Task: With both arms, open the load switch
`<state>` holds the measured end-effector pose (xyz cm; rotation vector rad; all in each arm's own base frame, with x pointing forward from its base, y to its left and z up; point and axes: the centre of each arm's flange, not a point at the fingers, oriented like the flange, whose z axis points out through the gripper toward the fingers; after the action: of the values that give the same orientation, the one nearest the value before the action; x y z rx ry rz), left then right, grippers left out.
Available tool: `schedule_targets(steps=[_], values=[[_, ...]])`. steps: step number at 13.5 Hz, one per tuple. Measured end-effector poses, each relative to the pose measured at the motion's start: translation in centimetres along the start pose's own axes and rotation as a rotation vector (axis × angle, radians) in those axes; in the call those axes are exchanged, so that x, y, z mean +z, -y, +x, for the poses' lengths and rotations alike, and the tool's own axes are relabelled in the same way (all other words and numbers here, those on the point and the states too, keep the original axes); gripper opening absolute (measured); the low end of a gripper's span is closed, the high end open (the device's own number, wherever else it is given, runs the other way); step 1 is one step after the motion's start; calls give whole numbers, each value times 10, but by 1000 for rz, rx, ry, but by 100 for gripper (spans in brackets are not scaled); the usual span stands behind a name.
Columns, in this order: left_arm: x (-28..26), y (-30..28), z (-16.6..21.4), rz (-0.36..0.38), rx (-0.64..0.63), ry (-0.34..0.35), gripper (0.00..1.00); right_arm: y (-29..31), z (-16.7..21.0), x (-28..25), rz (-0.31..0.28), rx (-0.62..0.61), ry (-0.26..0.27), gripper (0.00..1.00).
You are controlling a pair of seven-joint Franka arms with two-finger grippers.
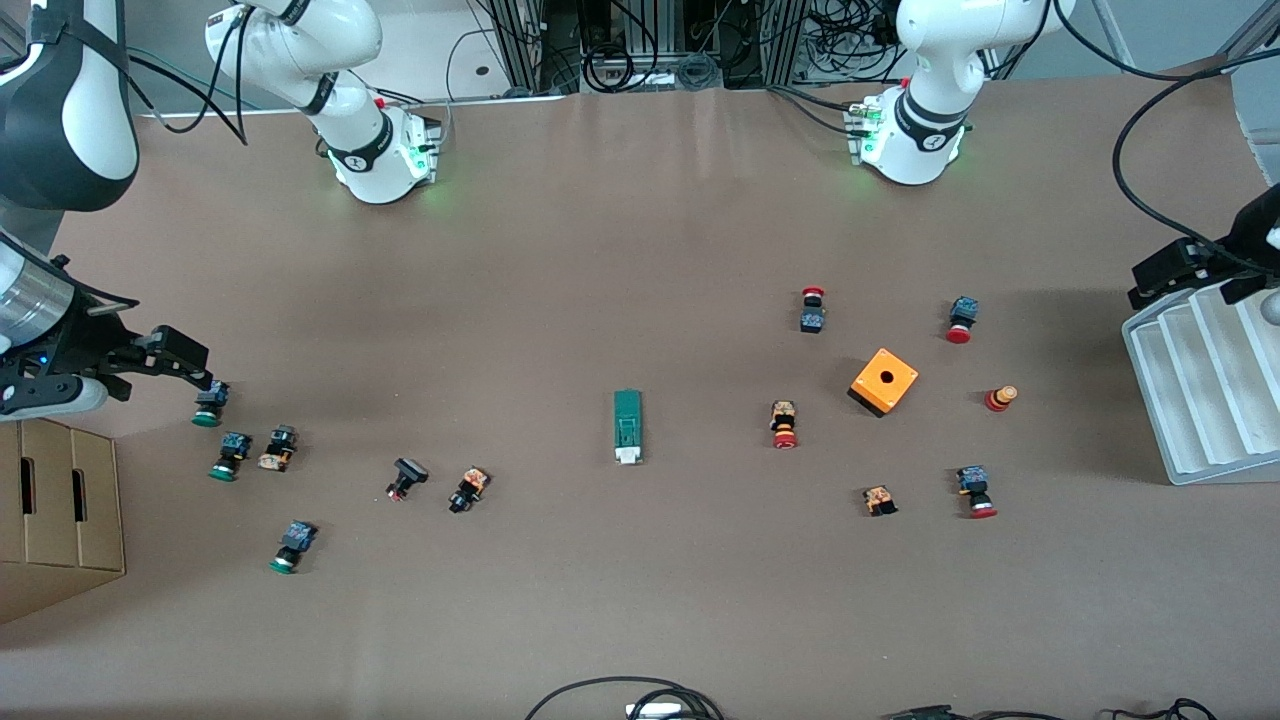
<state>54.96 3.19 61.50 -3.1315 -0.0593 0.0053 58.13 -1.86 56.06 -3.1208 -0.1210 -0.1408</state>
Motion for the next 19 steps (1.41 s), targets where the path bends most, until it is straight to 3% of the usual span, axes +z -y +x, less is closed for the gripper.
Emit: schedule_targets(steps=[9, 14, 19], values=[[0, -2, 5, 10, 7, -9, 100, 0, 1, -1, -1, 0, -9, 100], [6, -46, 23, 5, 91, -15, 100, 0, 2, -1, -2, 0, -14, 100], [50, -74, 47, -12, 146, 52, 100, 0, 2, -1, -2, 0, -15, 100]])
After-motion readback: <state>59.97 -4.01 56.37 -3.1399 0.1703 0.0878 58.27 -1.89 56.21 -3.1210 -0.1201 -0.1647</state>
